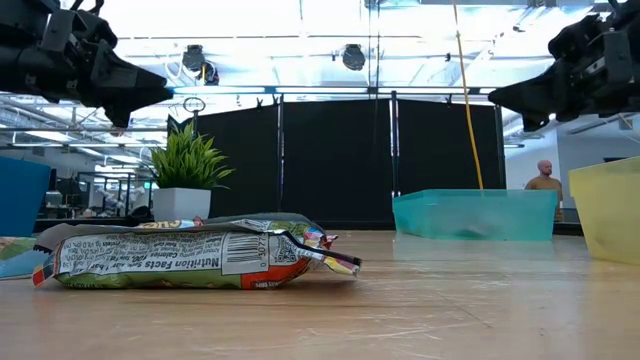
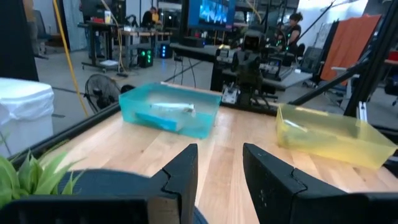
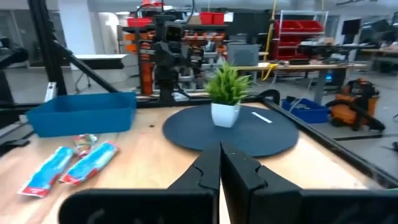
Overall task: Pick and place Granola Bars by type
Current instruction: Put the red granola bar into the blue bin
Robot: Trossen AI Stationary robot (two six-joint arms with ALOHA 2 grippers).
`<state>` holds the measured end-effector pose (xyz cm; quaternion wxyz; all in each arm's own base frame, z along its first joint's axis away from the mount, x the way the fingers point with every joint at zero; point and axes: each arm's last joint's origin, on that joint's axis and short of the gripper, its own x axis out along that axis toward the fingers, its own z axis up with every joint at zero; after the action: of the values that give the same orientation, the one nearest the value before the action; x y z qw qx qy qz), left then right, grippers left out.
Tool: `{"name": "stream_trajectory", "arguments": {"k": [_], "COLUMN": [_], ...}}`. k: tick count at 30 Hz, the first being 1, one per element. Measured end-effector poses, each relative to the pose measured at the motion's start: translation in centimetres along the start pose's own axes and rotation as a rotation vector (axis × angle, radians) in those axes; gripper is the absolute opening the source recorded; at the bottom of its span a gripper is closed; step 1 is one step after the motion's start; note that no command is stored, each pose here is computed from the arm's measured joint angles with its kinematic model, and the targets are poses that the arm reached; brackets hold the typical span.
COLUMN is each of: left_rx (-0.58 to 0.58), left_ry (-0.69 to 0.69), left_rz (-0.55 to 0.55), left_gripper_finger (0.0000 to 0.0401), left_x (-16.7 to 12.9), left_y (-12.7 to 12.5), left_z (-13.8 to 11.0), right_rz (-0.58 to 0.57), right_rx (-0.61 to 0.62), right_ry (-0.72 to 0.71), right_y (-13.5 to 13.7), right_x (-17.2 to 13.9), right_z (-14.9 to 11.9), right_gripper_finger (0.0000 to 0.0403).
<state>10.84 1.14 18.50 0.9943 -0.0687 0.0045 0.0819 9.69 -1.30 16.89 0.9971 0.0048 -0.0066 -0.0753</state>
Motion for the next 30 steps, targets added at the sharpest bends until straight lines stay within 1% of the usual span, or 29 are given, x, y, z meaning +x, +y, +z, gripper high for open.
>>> {"name": "stream_trajectory", "arguments": {"k": [4, 13, 15, 17, 19, 21, 23, 25, 27, 29, 30], "left_rx": [0.002, -0.002, -0.045, -0.062, -0.058, -0.114, -0.171, -0.203, -0.208, -0.185, -0.156], "left_ry": [-0.006, -0.002, 0.020, 0.039, 0.058, 0.070, 0.066, 0.109, 0.167, 0.250, 0.306], "left_rz": [-0.001, -0.001, -0.001, -0.037, -0.109, -0.161, -0.189, -0.200, -0.213, -0.210, -0.197], "left_gripper_finger": [0.0132, 0.0132, 0.0131, 0.0132, 0.0132, 0.0132, 0.0132, 0.0132, 0.0132, 0.0132, 0.0132], "left_x": [0.0, 0.0, 0.0, 0.0, 0.2, 0.4, 0.8, 1.4, 2.2, 3.4, 4.2], "left_y": [0.0, 0.0, 0.0, -0.1, -0.3, -0.5, -0.7, -1.1, -1.8, -2.7, -3.3], "left_z": [0.1, 0.0, -0.2, -0.3, -0.4, -0.4, 0.1, 0.6, 1.3, 2.1, 2.4], "right_rz": [-0.026, -0.026, -0.026, -0.026, -0.026, -0.026, -0.026, -0.026, -0.026, -0.026, -0.026], "right_rx": [-0.024, -0.022, -0.023, -0.022, -0.023, -0.022, -0.022, -0.022, -0.023, -0.022, -0.022], "right_ry": [-0.003, -0.007, -0.007, -0.006, -0.006, -0.006, -0.006, -0.006, -0.006, -0.006, -0.006], "right_y": [-0.1, -0.1, -0.1, -0.1, -0.1, -0.1, -0.1, -0.1, -0.1, -0.1, -0.1], "right_x": [0.0, 0.0, 0.0, 0.0, 0.0, 0.0, 0.0, 0.0, 0.0, 0.0, 0.0], "right_z": [0.0, 0.1, 0.1, 0.1, 0.1, 0.1, 0.1, 0.1, 0.1, 0.1, 0.1], "right_gripper_finger": [0.0003, 0.0004, 0.0004, 0.0004, 0.0004, 0.0004, 0.0004, 0.0004, 0.0004, 0.0004, 0.0004]}}
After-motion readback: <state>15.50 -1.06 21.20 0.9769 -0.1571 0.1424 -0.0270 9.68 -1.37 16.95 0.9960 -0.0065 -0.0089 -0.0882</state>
